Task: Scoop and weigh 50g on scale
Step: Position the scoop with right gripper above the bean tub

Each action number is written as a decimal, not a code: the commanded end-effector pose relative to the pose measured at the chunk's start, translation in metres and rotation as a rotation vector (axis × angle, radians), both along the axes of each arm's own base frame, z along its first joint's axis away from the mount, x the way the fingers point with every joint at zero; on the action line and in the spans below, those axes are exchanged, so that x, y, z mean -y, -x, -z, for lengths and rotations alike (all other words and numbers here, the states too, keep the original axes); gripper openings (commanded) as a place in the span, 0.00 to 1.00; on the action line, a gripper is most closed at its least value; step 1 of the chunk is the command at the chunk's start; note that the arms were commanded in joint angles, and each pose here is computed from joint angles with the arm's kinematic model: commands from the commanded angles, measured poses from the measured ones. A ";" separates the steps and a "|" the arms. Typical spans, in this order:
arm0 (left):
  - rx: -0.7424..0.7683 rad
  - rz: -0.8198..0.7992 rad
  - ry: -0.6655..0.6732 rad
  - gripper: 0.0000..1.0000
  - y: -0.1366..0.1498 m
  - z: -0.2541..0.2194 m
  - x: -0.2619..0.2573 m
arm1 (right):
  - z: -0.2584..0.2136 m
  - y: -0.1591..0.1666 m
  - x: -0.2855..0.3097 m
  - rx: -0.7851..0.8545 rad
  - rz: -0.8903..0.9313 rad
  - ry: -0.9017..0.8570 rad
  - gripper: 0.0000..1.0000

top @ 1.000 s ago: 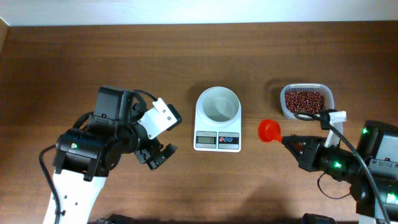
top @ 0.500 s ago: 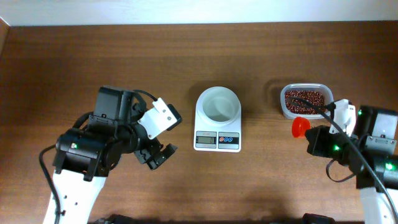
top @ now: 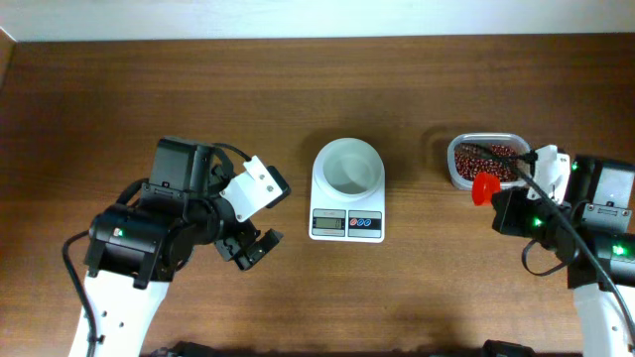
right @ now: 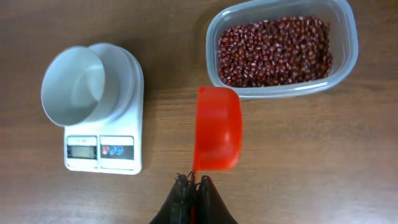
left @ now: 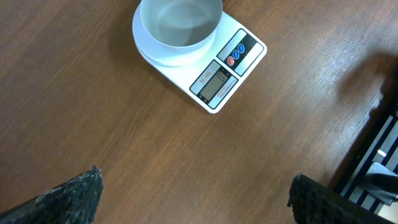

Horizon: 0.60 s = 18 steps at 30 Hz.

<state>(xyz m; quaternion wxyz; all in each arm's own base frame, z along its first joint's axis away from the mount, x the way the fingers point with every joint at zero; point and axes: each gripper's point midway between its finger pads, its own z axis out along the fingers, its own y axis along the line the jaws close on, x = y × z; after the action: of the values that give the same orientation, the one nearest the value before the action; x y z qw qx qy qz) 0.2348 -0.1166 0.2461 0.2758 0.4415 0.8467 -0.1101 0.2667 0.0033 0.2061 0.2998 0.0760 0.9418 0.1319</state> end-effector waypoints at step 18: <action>0.022 0.017 0.014 0.99 0.000 -0.008 0.002 | -0.024 0.000 -0.037 -0.008 0.030 -0.319 0.04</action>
<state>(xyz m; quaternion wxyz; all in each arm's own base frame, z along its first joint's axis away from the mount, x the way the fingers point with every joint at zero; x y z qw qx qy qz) 0.2348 -0.1166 0.2461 0.2758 0.4415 0.8467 -0.1101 0.2618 0.0420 0.2185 0.2482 0.1930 0.9042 0.2891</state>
